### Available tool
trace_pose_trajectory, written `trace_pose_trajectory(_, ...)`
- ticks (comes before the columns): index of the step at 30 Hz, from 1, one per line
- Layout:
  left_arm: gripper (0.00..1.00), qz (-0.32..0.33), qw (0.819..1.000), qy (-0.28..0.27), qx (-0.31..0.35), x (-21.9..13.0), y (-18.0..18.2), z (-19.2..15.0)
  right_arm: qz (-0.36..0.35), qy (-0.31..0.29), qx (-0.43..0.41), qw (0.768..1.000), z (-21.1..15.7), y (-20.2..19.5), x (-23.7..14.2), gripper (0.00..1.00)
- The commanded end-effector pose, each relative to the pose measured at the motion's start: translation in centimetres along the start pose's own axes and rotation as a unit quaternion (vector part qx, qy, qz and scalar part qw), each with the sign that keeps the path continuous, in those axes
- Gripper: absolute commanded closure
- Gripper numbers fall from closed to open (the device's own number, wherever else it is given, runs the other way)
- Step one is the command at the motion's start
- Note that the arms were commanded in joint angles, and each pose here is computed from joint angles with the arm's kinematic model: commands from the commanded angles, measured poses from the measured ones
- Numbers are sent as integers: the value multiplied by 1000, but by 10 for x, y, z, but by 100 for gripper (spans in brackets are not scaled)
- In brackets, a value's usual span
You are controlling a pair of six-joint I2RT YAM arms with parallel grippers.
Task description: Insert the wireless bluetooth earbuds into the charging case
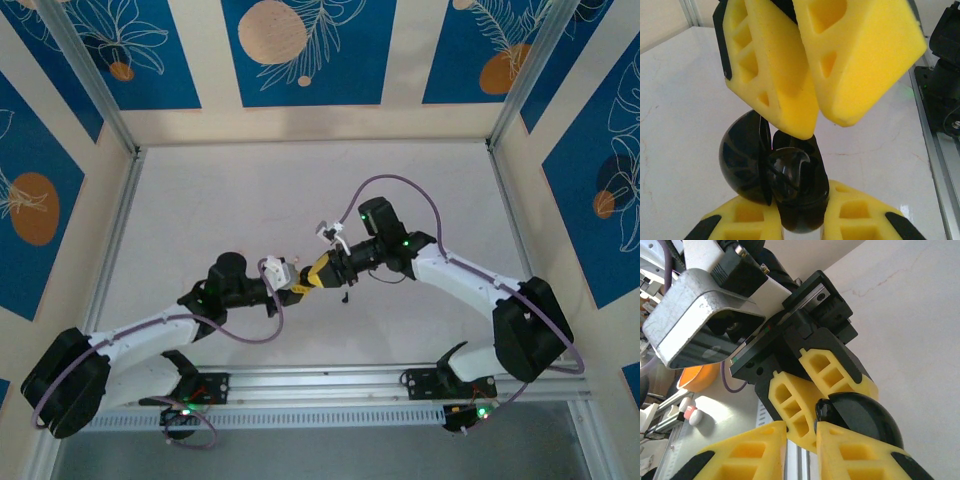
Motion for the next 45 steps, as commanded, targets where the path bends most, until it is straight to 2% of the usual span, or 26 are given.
trace_pose_trajectory(1,85,-12,1000,-15,20,-1,-5,5,21,2,-9,1000,10,5,3,77)
trace_pose_trajectory(6,85,-10,1000,-14,20,-2,-5,5,17,17,-11,1000,10,7,7,77)
trace_pose_trajectory(13,84,-5,1000,-10,22,-4,-6,4,-27,49,-15,998,5,10,8,78)
trace_pose_trajectory(24,84,14,999,11,26,-8,-6,1,-80,42,-41,995,10,34,-9,78)
trace_pose_trajectory(32,86,49,993,91,50,-8,-1,-7,-95,-32,-26,995,13,35,-25,78)
trace_pose_trajectory(38,86,52,991,105,62,-8,0,-6,-104,-24,16,994,5,24,-17,78)
trace_pose_trajectory(45,86,57,984,149,83,-7,1,-7,-126,-22,81,989,-1,9,0,82)
Point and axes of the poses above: each hand's point on the last joint's axis, 136 mm out from that joint toward the fingers, its own x axis out along the fingers, its own y axis along the line the jaws close on, z = x × y, the point moved 10 cm from there along -x, back along the fingers, and after that the axes turned 9 degrees about x, right-handed, at the moved point
